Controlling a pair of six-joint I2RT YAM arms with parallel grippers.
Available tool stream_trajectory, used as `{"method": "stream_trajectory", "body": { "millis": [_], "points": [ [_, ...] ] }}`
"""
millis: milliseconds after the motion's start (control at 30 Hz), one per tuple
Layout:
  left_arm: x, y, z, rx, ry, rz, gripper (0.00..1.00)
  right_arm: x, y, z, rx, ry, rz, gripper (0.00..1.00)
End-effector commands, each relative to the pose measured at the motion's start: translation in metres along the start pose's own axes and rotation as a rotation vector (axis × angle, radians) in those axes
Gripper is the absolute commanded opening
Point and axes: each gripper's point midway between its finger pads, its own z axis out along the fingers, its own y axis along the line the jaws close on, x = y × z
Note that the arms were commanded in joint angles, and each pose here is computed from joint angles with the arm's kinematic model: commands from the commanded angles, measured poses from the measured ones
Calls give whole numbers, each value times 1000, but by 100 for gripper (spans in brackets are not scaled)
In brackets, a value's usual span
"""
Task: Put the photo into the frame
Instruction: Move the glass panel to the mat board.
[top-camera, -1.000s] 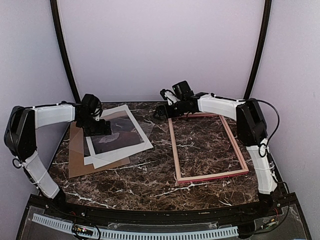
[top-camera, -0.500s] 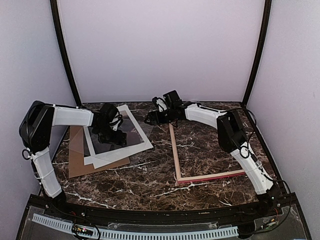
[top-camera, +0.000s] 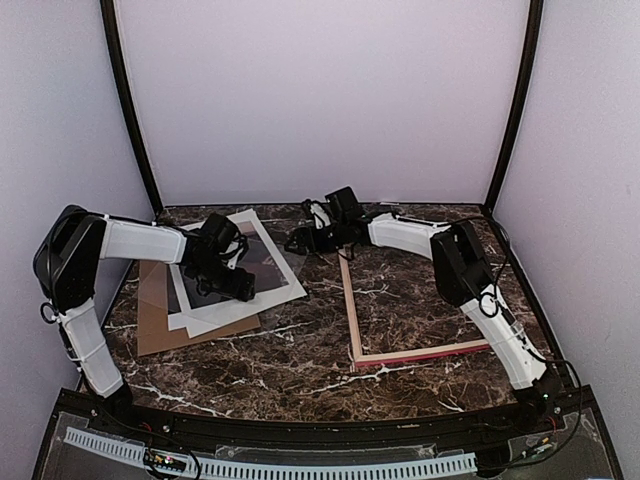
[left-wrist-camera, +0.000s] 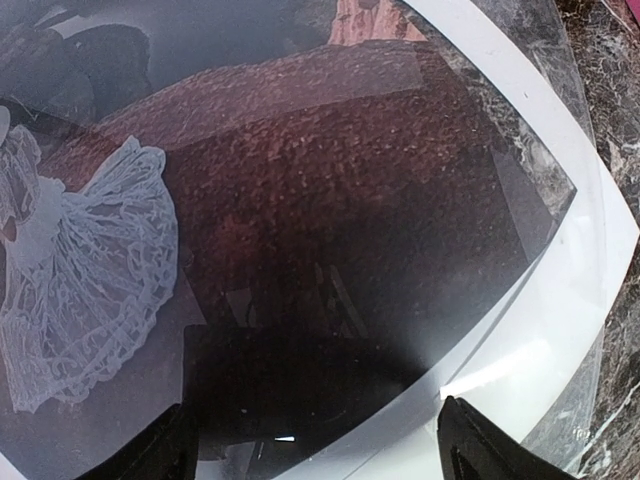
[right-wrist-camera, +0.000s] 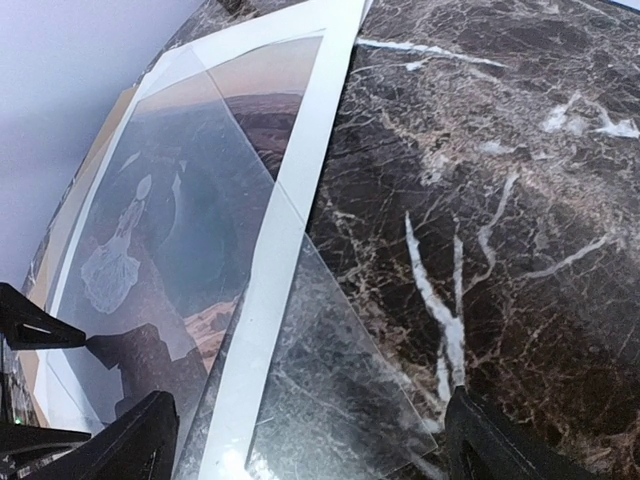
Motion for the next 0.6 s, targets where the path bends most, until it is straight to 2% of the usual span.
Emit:
{"method": "stream_trajectory", "body": {
  "millis": [0,267,433,567],
  "points": [
    [26,0,-4,-11,48,15,85,35,19,2,-50,101,21,93],
    [45,-12,-8,23,72,82,85,69,36,-29,-60,178,11,80],
    [47,-22,-21,68,45,121,85,95,63,-55,-95,217,-8,71],
    [37,-27,-40,96,-28,132,84,114,91,-76,-138,247,-43,64]
  ]
}}
